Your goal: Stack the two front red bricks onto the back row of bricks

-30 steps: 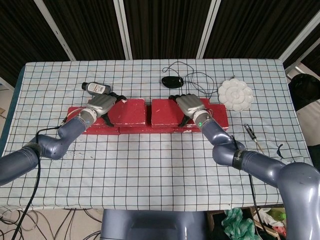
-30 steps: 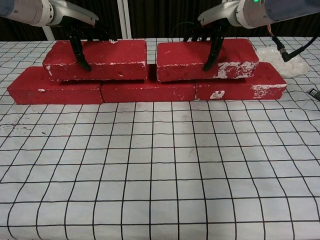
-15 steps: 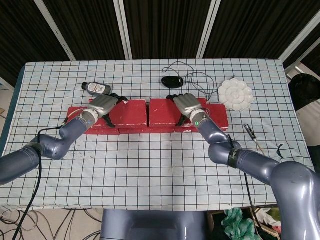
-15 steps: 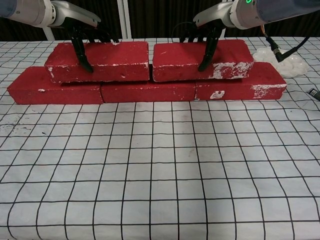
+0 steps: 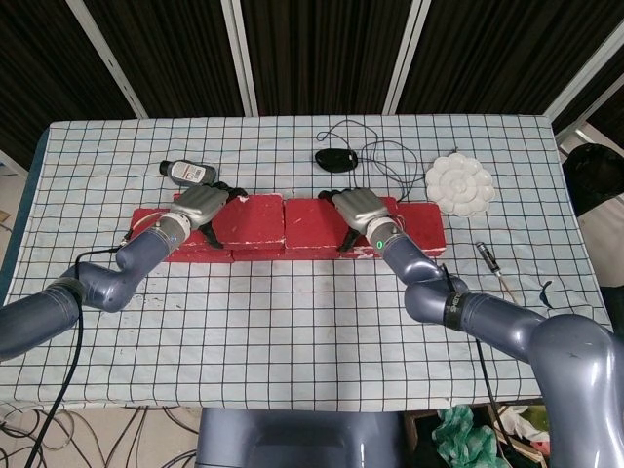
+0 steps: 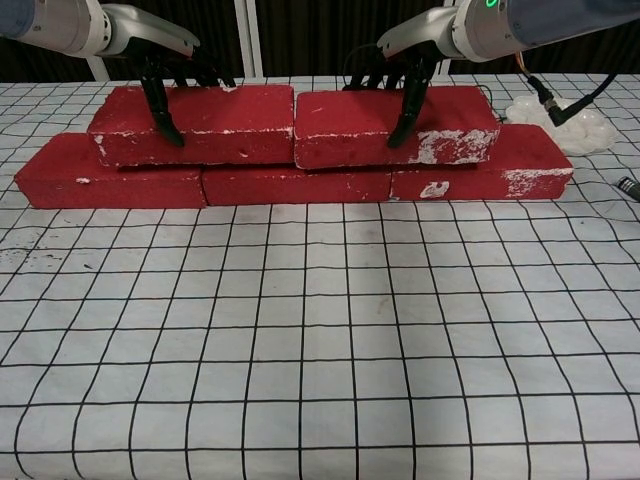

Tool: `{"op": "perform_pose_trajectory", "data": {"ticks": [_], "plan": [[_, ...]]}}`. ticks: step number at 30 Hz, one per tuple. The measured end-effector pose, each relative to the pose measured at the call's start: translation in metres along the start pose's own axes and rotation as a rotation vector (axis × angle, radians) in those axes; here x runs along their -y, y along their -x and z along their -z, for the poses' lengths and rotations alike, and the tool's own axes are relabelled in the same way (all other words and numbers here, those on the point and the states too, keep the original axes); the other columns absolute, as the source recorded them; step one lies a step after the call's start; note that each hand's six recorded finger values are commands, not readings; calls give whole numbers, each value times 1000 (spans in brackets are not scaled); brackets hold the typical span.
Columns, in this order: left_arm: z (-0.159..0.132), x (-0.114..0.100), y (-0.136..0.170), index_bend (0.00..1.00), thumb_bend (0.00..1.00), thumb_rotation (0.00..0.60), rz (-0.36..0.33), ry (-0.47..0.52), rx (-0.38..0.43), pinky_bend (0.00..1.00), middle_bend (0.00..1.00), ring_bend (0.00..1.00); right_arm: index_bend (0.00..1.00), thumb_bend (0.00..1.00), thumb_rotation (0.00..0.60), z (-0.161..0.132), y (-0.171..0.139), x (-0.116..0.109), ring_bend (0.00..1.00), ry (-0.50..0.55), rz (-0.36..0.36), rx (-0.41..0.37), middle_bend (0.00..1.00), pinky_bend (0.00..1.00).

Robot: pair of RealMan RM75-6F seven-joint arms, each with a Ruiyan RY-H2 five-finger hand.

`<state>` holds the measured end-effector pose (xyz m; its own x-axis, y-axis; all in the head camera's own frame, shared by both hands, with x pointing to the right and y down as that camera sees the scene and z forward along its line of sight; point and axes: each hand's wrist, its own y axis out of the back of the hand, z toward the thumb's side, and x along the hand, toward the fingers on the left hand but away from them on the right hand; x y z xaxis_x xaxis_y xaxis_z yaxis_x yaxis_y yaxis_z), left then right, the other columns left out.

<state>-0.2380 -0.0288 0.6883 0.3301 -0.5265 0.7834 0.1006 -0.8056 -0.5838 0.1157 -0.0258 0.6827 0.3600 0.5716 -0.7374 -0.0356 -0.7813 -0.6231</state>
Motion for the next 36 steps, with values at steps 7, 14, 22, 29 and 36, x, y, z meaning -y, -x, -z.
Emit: {"op": "perform_pose_trajectory", "data": {"ticks": [7,14,22,29,36], "plan": [[1,0,1,206,124,600,-3,8,1,119,190,31,128,176,600,-2,1,2,212,5,-3,-3,211,210],[1,2,3,205,124,600,4,22,4,119,190,30,128,179,600,-3,4,2,212,3,16,0,211,210],[4,5,3,205,123,600,2,28,5,118,190,31,128,179,600,0,5,1,211,5,24,5,211,210],[7,6,4,205,123,600,1,19,6,118,190,31,128,179,600,2,5,1,212,0,19,8,211,210],[12,5,6,205,123,600,0,12,2,118,190,30,128,179,600,4,6,2,212,0,15,8,211,210]]}}
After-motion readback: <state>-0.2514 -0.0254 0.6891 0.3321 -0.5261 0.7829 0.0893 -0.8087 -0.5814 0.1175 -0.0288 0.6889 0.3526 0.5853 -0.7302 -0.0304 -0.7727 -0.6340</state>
